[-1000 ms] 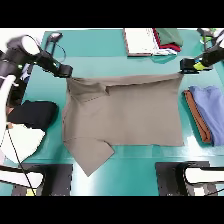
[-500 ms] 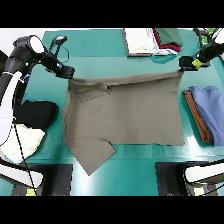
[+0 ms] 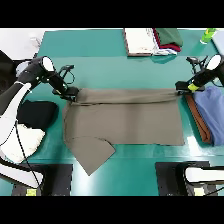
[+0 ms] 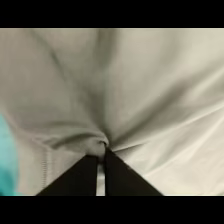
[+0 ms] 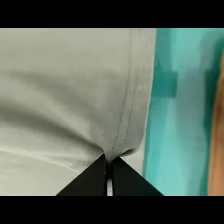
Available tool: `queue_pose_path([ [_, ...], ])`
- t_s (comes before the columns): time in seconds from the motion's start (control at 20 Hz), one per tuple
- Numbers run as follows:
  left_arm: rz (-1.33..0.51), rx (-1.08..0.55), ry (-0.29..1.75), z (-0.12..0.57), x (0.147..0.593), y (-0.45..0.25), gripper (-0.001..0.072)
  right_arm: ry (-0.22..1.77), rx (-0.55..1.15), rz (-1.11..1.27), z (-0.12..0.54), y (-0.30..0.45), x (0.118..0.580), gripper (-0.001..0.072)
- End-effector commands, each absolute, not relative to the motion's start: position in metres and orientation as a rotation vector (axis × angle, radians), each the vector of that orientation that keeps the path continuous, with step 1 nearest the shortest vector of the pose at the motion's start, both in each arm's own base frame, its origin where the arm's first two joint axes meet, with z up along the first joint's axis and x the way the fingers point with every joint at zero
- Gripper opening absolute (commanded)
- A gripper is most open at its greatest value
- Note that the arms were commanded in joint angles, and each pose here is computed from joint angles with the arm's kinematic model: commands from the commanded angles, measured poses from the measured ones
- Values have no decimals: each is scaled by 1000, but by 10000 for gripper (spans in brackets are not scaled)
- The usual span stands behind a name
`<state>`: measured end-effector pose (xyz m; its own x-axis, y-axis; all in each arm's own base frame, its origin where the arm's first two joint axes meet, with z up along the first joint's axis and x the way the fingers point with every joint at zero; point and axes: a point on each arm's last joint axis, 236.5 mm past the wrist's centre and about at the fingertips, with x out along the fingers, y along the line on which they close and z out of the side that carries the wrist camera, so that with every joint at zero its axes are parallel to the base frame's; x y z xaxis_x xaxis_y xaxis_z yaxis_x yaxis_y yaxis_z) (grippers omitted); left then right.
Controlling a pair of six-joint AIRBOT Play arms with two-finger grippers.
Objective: Fold the shirts.
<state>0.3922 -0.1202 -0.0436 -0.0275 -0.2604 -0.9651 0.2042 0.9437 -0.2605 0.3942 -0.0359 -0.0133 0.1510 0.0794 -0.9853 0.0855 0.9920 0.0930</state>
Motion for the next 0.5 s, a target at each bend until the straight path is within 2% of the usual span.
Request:
queue_pose_path([
  [0.0,-341,-101,1590,-56,383,-123,377,1461,154,-1,-33,-32,379,115],
  [0.05,-331,-110,1592,-53,383,-123,485,1452,167,7,-29,-29,382,356],
  [0.1,-325,-113,1585,-46,384,-122,486,1439,176,14,-22,-28,386,436],
  [0.3,-256,-90,1483,7,369,-105,486,1327,148,12,34,-30,391,438],
  [0.45,-194,-128,1509,3,305,-92,486,1242,138,11,66,-27,378,438],
])
